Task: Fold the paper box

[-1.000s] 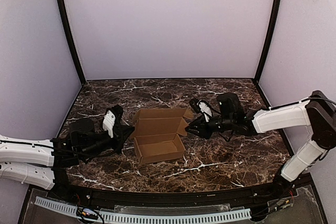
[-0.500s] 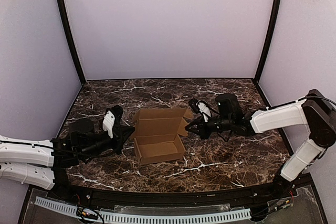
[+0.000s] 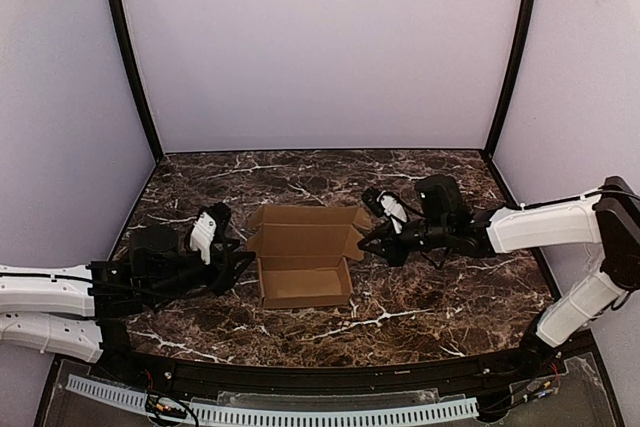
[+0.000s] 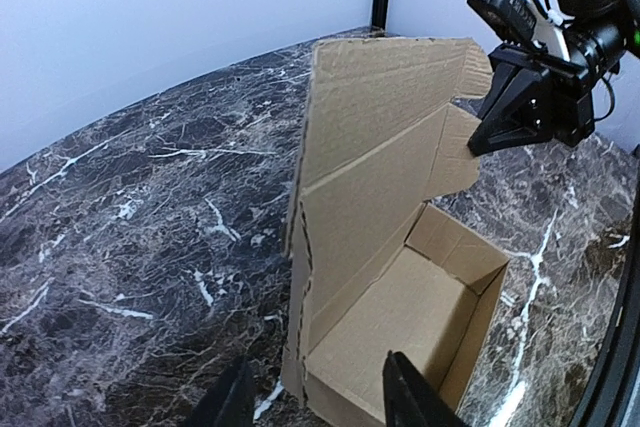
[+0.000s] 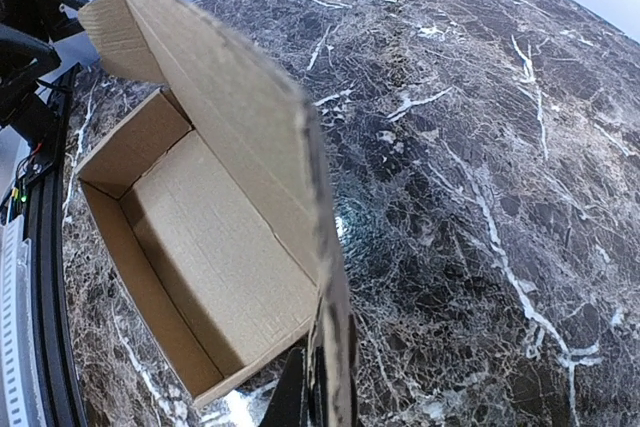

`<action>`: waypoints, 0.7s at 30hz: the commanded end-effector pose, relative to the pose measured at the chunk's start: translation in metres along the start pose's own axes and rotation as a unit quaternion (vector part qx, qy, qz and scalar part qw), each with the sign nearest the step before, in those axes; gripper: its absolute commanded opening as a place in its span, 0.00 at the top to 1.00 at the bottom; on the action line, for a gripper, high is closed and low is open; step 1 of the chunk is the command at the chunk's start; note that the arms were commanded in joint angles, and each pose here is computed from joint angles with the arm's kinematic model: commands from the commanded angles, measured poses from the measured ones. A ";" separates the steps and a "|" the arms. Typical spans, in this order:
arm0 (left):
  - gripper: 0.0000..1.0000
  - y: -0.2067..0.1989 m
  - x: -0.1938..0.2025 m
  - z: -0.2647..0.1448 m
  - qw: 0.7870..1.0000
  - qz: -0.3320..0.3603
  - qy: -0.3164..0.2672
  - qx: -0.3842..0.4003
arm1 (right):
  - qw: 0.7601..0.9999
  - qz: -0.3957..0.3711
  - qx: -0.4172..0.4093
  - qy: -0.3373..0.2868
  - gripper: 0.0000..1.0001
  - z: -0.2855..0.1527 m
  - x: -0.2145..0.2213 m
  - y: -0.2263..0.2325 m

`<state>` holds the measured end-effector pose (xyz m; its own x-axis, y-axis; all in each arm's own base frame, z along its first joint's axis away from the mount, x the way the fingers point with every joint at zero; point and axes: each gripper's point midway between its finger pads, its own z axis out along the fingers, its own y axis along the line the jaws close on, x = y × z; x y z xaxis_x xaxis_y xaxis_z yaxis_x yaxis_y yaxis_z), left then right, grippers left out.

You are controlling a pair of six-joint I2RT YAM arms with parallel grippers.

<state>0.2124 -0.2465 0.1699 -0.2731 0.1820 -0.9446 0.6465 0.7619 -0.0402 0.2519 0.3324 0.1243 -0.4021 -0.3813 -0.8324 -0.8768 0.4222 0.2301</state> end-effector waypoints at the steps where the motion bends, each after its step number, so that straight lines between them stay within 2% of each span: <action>1: 0.51 0.003 -0.007 -0.006 1.000 0.006 0.022 -0.007 | 0.999 -0.028 0.015 0.021 1.00 -0.006 0.008 0.006; 5: 0.45 0.001 -0.012 -0.007 0.999 0.013 0.047 -0.003 | 0.998 -0.040 0.027 0.033 1.00 -0.011 0.015 0.010; 10: 0.44 -0.013 -0.005 -0.004 0.994 0.020 0.101 0.036 | 0.997 -0.052 0.044 0.043 1.00 -0.018 0.019 0.012; 14: 0.47 -0.021 0.003 0.002 0.988 0.022 0.139 0.055 | 0.996 -0.058 0.046 0.044 1.00 -0.023 0.018 0.016; 21: 0.52 -0.011 0.014 0.009 0.985 0.012 0.164 0.041 | 0.996 -0.063 0.046 0.040 1.00 -0.030 0.018 0.021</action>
<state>0.2076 -0.2637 0.1605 -0.4287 0.3803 -0.8195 0.7117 0.7010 -0.0470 0.2253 0.3123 0.1300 -0.3259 -0.4893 -0.8089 -0.8909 0.4453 0.0895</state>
